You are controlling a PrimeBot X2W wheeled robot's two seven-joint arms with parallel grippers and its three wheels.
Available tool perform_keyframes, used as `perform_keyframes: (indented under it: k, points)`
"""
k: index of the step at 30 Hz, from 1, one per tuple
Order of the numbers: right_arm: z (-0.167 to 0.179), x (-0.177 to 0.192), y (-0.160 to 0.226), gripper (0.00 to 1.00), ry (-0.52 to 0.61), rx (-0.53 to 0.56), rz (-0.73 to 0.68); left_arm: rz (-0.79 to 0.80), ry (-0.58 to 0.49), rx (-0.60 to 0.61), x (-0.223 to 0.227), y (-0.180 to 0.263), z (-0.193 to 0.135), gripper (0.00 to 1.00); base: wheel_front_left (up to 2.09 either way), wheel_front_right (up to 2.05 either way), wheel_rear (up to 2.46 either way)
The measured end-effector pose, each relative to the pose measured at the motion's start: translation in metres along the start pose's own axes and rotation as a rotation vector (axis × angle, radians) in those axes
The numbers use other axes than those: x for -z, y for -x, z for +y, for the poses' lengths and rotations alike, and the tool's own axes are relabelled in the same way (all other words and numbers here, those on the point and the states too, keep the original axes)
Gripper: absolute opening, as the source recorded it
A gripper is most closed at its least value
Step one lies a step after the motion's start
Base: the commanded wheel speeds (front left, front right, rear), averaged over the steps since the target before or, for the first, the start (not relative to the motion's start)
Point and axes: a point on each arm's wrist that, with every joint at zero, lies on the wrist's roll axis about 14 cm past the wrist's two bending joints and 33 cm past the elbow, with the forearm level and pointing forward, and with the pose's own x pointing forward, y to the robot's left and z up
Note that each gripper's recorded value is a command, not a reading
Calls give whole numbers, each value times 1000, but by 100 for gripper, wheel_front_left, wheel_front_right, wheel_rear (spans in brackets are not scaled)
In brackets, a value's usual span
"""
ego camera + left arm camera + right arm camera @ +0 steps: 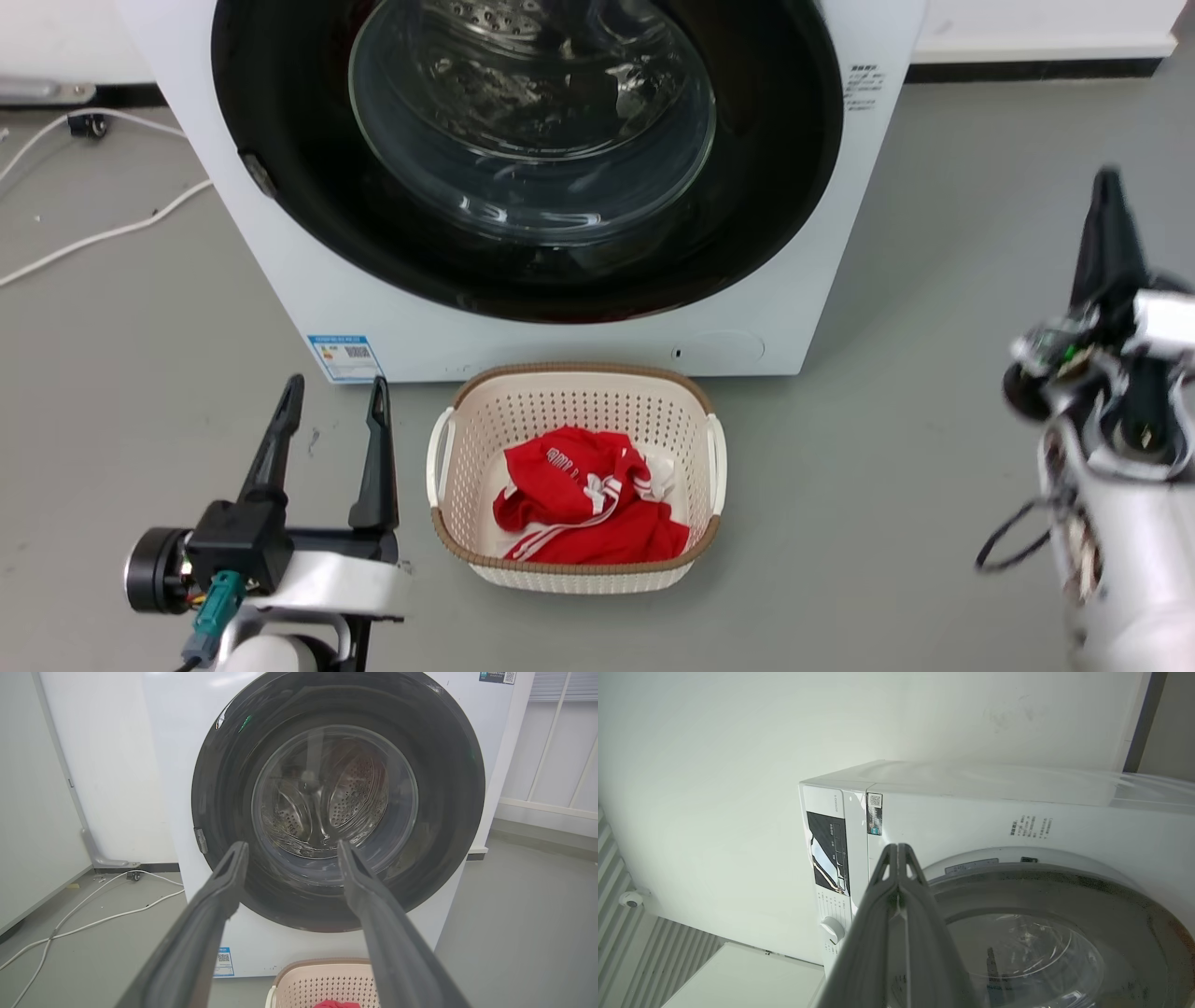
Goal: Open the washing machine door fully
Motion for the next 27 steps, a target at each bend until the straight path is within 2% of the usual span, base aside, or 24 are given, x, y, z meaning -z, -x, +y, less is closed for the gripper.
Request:
perform_keyframes:
  k: [8, 14, 21, 24, 25, 27]
  points:
    - [26, 27, -80, 0, 129, -37, 165, -9, 1, -7, 3, -18, 6, 100, 0, 0, 0]
    - [27, 66, -121, 0, 268, -2, 346, -2, -2, -12, 11, -29, 12, 100, 0, 0, 0]
    - [17, 110, -148, 0, 419, 60, 549, 15, -2, -8, 24, -41, 14, 100, 0, 0, 0]
    - [7, 131, -149, 0, 481, 93, 648, 21, -1, -7, 29, -46, 16, 100, 0, 0, 0]
    - [-5, 147, -150, 0, 520, 125, 723, 29, -2, -8, 35, -50, 17, 100, 0, 0, 0]
    - [-14, 154, -151, 0, 561, 147, 759, 33, -1, -8, 39, -53, 18, 100, 0, 0, 0]
